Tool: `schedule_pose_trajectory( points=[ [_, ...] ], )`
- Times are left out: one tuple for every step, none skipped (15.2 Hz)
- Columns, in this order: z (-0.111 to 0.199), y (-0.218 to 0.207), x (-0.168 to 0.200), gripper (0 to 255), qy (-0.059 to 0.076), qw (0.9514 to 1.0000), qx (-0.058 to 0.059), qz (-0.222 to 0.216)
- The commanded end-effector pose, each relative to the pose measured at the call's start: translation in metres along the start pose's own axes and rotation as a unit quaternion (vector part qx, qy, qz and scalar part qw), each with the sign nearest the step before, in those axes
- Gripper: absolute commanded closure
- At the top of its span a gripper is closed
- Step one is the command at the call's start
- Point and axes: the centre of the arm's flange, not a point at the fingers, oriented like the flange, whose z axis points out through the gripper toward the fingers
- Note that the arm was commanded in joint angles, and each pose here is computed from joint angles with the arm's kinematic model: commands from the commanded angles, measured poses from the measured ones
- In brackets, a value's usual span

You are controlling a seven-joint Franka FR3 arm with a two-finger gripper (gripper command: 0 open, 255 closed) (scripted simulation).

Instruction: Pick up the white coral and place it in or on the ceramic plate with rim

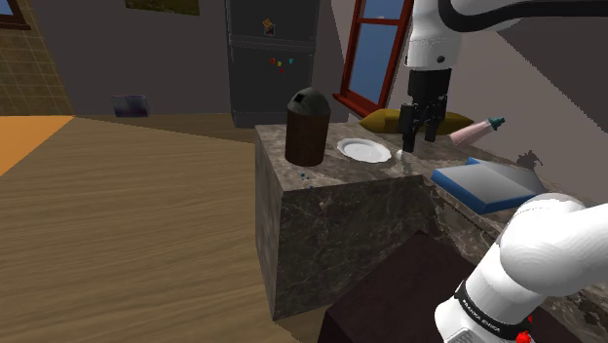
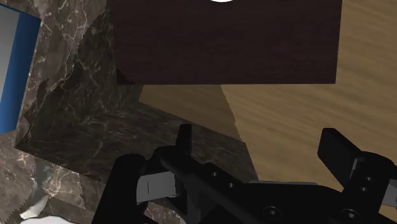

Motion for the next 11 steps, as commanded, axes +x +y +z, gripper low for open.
schedule_pose_trajectory(
  points=[
    [0.000, 0.000, 0.000, 0, 0.000, 1.0000, 0.000, 0.000],
    [0.006, 0.010, 0.004, 0, 0.002, 1.0000, -0.003, -0.006],
    [0.012, 0.019, 0.008, 0, 0.005, 0.9999, -0.007, -0.011],
    [0.018, 0.029, 0.013, 0, 0.007, 0.9998, -0.010, -0.017],
    [0.024, 0.038, 0.017, 0, 0.010, 0.9996, -0.013, -0.023],
    [0.030, 0.048, 0.022, 0, 0.012, 0.9994, -0.017, -0.028],
    [0.036, 0.057, 0.027, 0, 0.015, 0.9991, -0.020, -0.034],
    [0.042, 0.067, 0.031, 0, 0.017, 0.9988, -0.023, -0.039],
    [0.047, 0.076, 0.037, 0, 0.020, 0.9984, -0.027, -0.045],
    [0.053, 0.086, 0.042, 0, 0.022, 0.9980, -0.030, -0.051],
    [0.058, 0.095, 0.047, 0, 0.025, 0.9975, -0.033, -0.056]
  ],
)
